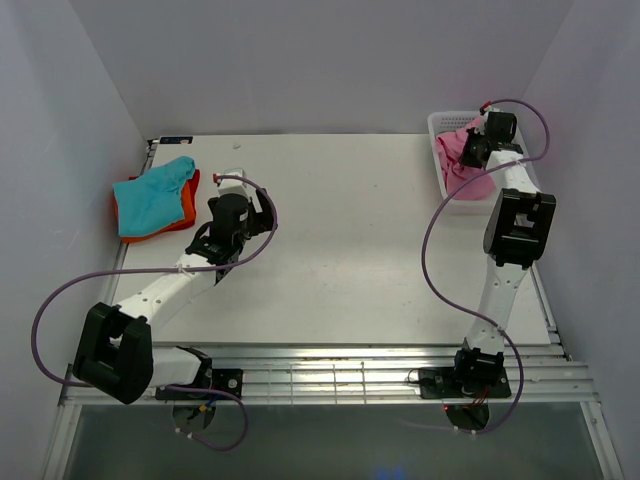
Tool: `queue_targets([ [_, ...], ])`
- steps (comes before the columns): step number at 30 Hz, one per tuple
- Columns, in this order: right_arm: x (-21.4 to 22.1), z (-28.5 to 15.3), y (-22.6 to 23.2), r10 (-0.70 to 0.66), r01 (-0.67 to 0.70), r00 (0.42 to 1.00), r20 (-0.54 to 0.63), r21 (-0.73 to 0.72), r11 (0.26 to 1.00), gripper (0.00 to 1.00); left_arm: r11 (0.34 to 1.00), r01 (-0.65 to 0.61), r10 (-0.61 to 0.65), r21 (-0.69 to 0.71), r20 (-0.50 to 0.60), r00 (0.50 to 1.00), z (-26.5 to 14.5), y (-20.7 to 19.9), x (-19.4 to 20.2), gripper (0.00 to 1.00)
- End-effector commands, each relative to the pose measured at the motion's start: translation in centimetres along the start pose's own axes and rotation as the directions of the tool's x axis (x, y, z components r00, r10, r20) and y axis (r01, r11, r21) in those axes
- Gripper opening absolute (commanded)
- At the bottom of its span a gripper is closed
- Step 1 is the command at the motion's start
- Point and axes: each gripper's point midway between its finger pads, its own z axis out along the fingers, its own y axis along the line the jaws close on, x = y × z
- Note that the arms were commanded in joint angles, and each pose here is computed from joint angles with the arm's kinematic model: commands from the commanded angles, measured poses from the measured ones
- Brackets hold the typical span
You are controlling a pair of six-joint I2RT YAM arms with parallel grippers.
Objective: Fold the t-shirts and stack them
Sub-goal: Grab the tshirt from the pile, then move the tshirt to the center of the board
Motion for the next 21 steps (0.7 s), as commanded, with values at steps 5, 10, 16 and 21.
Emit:
queue_targets([
  [5,-7.3,-7.7,3.0,-0.035,0.045,0.986,0.164,-0.057,0.997,0.08,0.999,0.028,-0.029,0.025,0.019,0.999,-0.6,-0.6,-0.9,0.98],
  [10,-10.6,-15.4,9.1,-0.078,0.126,0.959,0.271,-0.161,0.979,0.08,0.998,0.048,-0.049,0.049,0.020,0.999,-0.6,-1.4,-1.6,0.98],
  [16,-12.2,-23.9,19.2,-0.138,0.254,0.929,0.344,-0.318,0.913,0.08,0.995,0.064,-0.064,0.077,0.009,0.998,-1.0,-1.8,-1.5,0.98],
  [21,-11.8,-30.4,29.0,-0.129,0.339,0.921,0.368,-0.593,0.731,0.08,0.992,0.088,-0.090,0.095,0.013,0.996,-1.4,-2.1,-1.7,0.98],
])
